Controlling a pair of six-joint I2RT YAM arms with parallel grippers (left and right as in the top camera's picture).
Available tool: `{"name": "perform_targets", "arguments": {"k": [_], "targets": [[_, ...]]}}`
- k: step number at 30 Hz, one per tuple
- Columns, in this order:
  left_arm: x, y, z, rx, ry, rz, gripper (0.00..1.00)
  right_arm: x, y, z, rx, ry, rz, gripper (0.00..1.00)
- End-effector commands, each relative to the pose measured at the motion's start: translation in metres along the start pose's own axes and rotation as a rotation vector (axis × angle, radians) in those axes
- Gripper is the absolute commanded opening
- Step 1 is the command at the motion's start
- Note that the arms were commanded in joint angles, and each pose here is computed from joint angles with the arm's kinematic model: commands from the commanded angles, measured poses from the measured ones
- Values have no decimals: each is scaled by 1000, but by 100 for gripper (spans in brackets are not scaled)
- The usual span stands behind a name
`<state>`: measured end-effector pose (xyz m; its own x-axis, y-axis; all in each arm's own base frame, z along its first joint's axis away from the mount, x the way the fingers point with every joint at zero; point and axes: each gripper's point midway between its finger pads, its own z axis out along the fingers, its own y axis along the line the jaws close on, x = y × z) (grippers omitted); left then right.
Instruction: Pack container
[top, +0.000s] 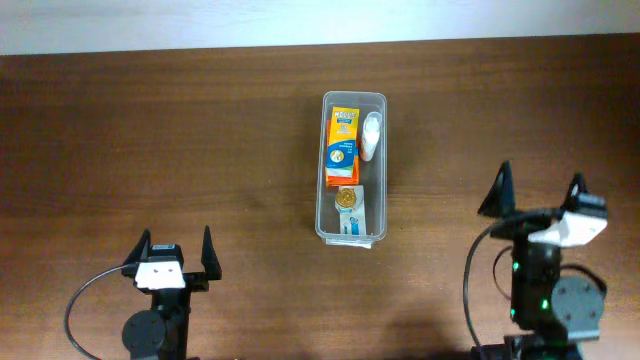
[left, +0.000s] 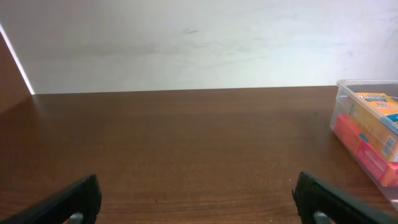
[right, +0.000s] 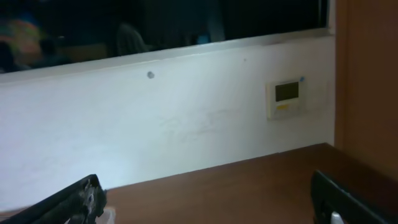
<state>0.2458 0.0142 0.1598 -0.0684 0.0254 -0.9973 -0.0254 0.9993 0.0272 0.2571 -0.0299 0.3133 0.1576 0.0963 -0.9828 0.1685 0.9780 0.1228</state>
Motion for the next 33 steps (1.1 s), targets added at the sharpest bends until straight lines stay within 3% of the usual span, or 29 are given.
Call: {"name": "perform_targets", "arguments": {"k": [1, 11, 33], "targets": [[1, 0, 0, -1, 0, 13, 99, 2, 5, -16, -43, -54, -76, 98], [1, 0, 0, -1, 1, 13, 99, 18, 10, -40, -116, -134, -91, 98], [1, 0, 0, -1, 1, 13, 99, 91, 25, -35, -226, -8, -112, 98]]}}
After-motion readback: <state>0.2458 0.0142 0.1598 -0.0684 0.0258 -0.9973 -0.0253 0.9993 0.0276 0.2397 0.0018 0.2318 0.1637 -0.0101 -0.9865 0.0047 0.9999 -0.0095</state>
